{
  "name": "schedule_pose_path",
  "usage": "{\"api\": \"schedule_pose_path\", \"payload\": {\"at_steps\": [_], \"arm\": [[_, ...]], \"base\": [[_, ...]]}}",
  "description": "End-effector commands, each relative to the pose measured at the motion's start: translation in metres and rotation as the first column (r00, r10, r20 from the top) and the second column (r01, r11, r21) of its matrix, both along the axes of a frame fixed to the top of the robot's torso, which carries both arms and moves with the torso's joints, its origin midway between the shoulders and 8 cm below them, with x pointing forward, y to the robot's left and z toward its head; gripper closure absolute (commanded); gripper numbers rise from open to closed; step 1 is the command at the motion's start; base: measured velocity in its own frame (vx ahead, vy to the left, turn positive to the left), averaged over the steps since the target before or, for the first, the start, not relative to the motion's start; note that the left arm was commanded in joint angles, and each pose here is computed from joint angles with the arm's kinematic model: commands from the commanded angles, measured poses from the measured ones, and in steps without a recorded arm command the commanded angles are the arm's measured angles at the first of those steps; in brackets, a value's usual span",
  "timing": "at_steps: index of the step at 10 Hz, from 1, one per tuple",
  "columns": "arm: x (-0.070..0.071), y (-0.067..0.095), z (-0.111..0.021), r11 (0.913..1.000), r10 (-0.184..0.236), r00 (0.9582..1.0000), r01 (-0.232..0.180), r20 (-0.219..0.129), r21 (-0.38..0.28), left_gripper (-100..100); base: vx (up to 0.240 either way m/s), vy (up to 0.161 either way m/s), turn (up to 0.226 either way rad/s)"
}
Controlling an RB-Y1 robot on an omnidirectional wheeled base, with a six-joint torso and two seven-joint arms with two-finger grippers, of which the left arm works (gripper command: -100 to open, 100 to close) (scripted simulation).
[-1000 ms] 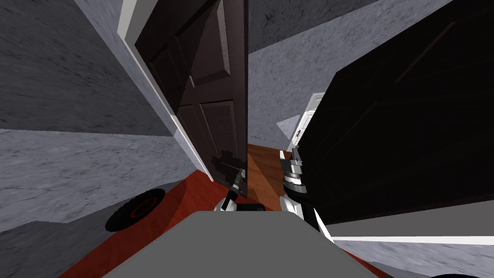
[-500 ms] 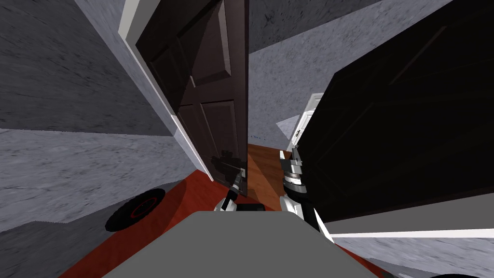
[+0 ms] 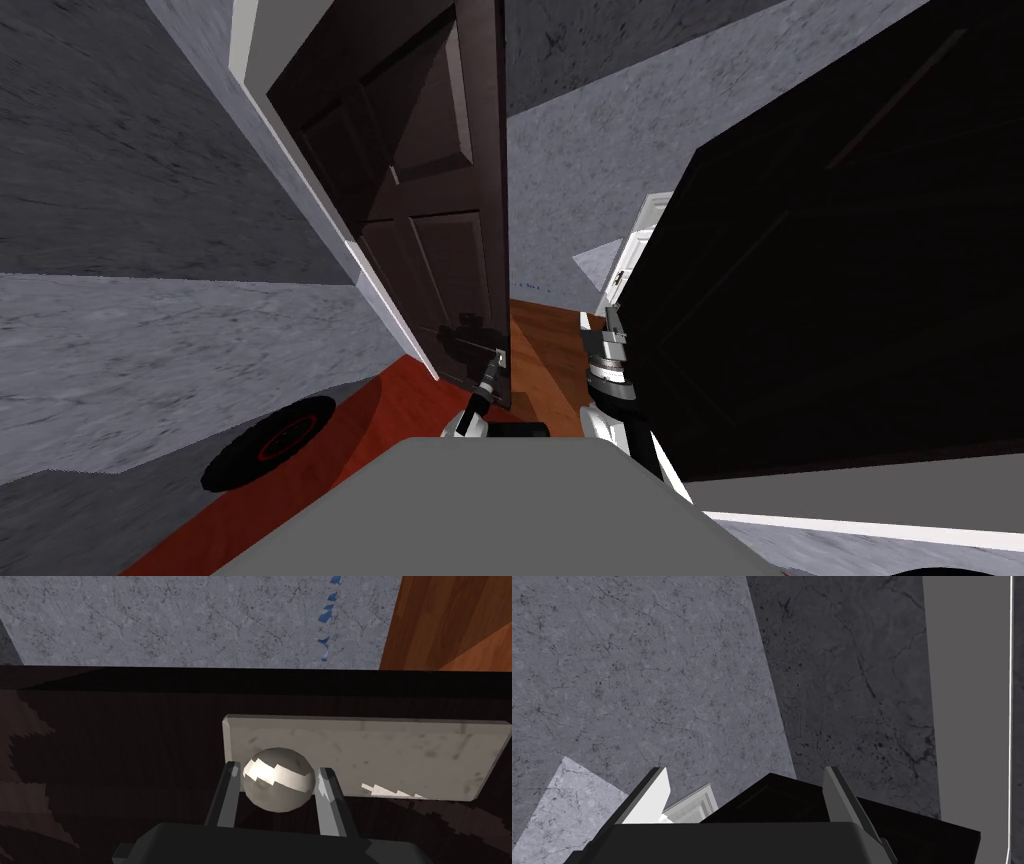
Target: Push the door open
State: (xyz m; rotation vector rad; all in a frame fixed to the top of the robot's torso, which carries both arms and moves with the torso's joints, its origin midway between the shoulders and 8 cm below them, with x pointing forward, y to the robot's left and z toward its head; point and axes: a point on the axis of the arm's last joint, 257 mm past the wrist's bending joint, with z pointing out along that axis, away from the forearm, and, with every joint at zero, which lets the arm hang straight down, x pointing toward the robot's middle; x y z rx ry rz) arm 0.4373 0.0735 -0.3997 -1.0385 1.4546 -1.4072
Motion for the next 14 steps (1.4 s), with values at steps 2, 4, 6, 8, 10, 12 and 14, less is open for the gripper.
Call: {"api": "schedule_pose_path", "payload": {"at_steps": [2, 4, 6, 8, 10, 12, 14], "arm": [[0.010, 0.027, 0.003, 0.9989, 0.044, 0.9989, -0.044, 0.016, 0.014, 100], [0.014, 0.039, 0.002, 0.9976, 0.066, 0.9976, -0.067, 0.017, 0.020, 100], [0.018, 0.051, 0.003, 0.9954, 0.091, 0.9956, -0.092, 0.019, 0.026, 100], [0.019, 0.051, 0.002, 0.9954, 0.092, 0.9957, -0.092, 0.014, 0.026, -100], [0.019, 0.050, 0.002, 0.9956, 0.091, 0.9958, -0.091, 0.014, 0.023, -100], [0.019, 0.045, 0.003, 0.9960, 0.088, 0.9960, -0.088, 0.013, 0.013, -100], [0.018, 0.037, 0.006, 0.9964, 0.084, 0.9964, -0.084, 0.011, -0.005, -100]], "base": [[0.146, -0.091, 0.024], [0.146, -0.101, 0.050], [0.180, -0.096, 0.080], [0.072, -0.065, 0.065], [-0.140, 0.024, 0.006], [-0.210, 0.000, 0.030], [-0.243, -0.010, 0.032]]}}
